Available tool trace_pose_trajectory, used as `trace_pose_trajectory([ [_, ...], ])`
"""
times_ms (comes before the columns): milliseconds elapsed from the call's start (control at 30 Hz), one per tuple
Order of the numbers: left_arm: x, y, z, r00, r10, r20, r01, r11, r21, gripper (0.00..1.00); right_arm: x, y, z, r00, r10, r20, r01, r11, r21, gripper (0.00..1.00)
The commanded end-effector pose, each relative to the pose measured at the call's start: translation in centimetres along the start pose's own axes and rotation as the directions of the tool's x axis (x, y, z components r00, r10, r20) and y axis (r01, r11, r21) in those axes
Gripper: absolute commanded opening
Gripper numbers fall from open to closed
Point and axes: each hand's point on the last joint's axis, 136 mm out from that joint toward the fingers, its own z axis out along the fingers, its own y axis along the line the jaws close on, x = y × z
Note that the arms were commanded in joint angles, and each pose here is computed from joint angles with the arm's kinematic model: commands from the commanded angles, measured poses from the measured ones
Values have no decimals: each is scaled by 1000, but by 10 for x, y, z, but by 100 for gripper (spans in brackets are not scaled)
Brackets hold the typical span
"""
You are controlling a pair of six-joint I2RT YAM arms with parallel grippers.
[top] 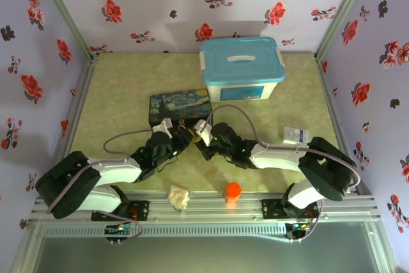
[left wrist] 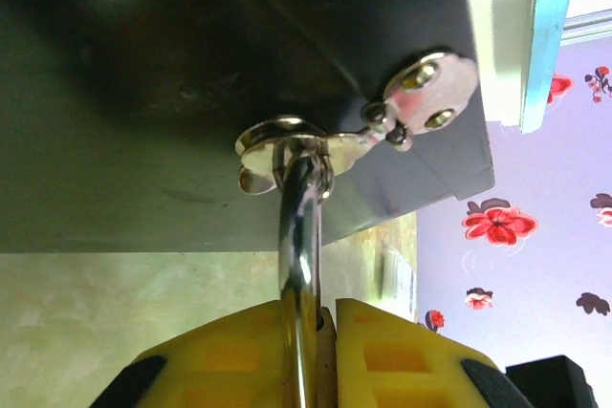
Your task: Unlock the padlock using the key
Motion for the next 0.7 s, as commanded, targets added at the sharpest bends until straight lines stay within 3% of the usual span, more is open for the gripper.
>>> trace_pose_trajectory([
  [0, 6, -18, -6, 999, 38, -35, -36, 998, 57, 0, -34, -9, -12, 982, 124, 143, -123, 992, -15, 7],
  [100, 6, -9, -7, 998, 57, -39, -56, 998, 16, 0, -29, -9, -18, 984, 131, 118, -130, 991, -16, 33],
  [267, 7, 15, -8, 997, 58, -56, -61, 997, -56, 0, -30, -15, -36, 974, 148, 172, -153, 988, 16, 42],
  [433, 15, 39, -11, 990, 76, -116, -91, 987, -129, 0, -30, -27, -43, 965, 170, 200, -189, 979, 82, 47],
  [667, 24, 69, -18, 966, 134, -219, -191, 946, -263, 0, -19, -51, -37, 973, 187, 137, -214, 951, 224, 44],
])
